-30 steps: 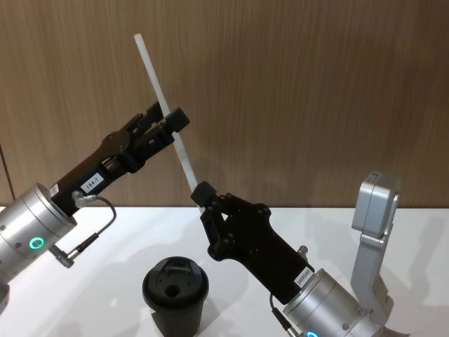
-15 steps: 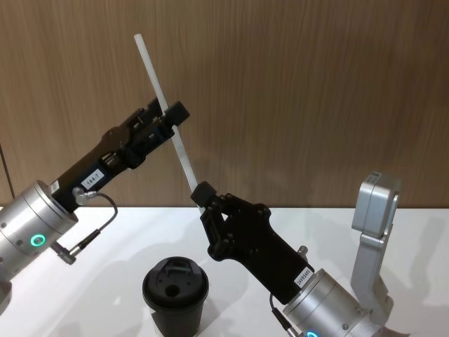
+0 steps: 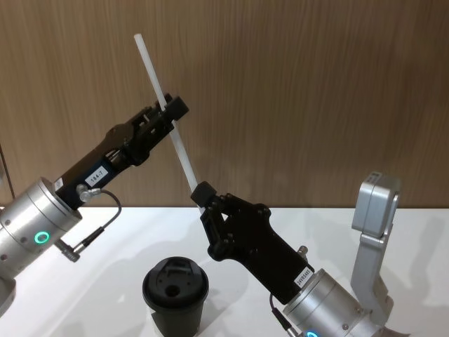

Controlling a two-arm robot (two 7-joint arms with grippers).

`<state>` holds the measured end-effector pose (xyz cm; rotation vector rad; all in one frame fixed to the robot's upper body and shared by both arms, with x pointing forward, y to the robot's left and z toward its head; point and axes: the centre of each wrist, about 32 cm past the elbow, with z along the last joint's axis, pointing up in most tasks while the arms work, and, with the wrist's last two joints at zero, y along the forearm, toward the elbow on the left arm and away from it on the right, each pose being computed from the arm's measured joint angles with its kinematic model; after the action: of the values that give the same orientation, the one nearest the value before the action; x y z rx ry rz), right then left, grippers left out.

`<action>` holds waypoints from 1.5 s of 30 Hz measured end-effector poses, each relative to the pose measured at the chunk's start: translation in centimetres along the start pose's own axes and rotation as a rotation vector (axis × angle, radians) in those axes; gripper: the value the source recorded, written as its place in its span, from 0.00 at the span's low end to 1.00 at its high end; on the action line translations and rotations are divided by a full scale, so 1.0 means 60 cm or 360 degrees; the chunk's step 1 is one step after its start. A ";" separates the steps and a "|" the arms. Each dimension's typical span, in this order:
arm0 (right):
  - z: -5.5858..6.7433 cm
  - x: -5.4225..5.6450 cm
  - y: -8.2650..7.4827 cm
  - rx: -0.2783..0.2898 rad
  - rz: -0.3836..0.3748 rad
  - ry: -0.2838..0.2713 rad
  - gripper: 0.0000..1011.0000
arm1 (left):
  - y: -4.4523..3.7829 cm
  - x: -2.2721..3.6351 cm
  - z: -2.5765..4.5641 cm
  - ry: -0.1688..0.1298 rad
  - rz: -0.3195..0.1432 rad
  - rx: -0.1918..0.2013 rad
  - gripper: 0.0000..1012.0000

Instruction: Pick up the straw with one hand, pass it to the other hand, and insert it into the cup.

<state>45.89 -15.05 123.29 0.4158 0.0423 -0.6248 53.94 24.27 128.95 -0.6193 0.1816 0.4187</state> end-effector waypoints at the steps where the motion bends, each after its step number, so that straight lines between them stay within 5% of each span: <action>1: 0.000 0.000 0.000 0.0000 0.0000 0.0000 0.00 | 0.000 0.0001 0.000 0.0001 0.0000 0.0000 0.44; 9: 0.000 0.000 0.000 0.0000 0.0000 0.0000 0.00 | -0.002 0.0005 -0.001 0.0004 0.0000 -0.0004 0.16; 20: 0.000 0.000 0.000 0.0000 0.0000 0.0000 0.01 | 0.000 0.0006 -0.002 0.0008 0.0003 -0.0009 0.05; 45: 0.000 0.000 0.000 0.0000 0.0000 0.0000 0.74 | 0.008 -0.0069 -0.002 0.0000 0.0025 0.0003 0.01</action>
<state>45.89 -15.05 123.29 0.4158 0.0423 -0.6248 53.37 24.42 128.76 -0.6165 0.1869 0.4337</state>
